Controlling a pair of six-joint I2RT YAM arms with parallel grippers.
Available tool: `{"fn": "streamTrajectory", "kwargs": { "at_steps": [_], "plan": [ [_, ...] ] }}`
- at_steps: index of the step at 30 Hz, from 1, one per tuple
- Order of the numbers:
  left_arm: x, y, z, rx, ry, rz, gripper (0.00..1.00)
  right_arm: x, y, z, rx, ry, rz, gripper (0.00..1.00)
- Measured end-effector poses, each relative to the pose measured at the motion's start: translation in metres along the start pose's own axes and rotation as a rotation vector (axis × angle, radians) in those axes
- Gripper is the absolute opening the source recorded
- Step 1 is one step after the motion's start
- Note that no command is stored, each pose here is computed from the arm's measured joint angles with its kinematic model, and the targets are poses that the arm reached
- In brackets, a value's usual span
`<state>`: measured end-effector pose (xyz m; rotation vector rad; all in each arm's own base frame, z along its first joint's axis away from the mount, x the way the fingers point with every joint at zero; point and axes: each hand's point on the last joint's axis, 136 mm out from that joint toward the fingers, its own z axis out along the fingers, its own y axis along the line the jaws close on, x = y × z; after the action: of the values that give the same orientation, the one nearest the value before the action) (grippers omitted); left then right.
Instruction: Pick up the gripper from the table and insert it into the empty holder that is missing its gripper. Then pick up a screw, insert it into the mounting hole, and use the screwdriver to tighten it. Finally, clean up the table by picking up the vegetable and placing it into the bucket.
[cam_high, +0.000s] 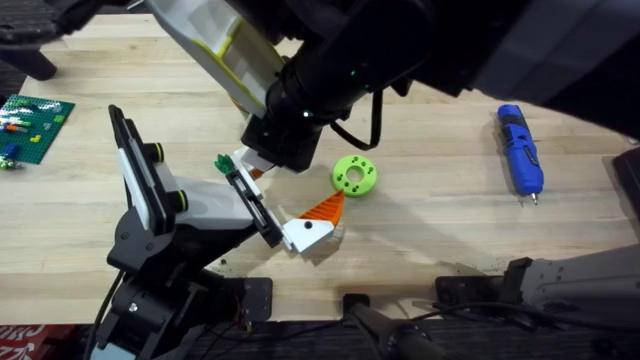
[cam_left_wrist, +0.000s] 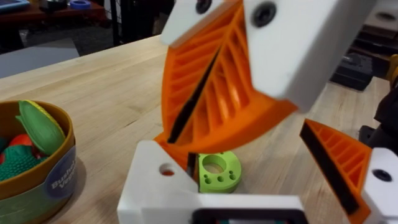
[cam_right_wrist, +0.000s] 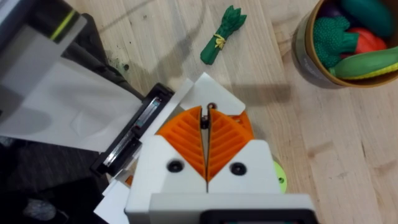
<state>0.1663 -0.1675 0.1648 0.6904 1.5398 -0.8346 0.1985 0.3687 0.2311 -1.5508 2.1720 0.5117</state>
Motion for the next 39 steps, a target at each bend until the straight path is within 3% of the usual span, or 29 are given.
{"fn": "streamTrajectory", "kwargs": {
  "at_steps": [17, 39],
  "plan": [
    [0.000, 0.000, 0.000, 0.000, 0.000, 0.000, 0.986, -0.008, 0.001, -0.023, 0.015, -0.064, -0.009, 0.007],
    [0.000, 0.000, 0.000, 0.000, 0.000, 0.000, 0.986, -0.008, -0.004, -0.001, 0.015, -0.032, -0.004, 0.007]
  ]
}}
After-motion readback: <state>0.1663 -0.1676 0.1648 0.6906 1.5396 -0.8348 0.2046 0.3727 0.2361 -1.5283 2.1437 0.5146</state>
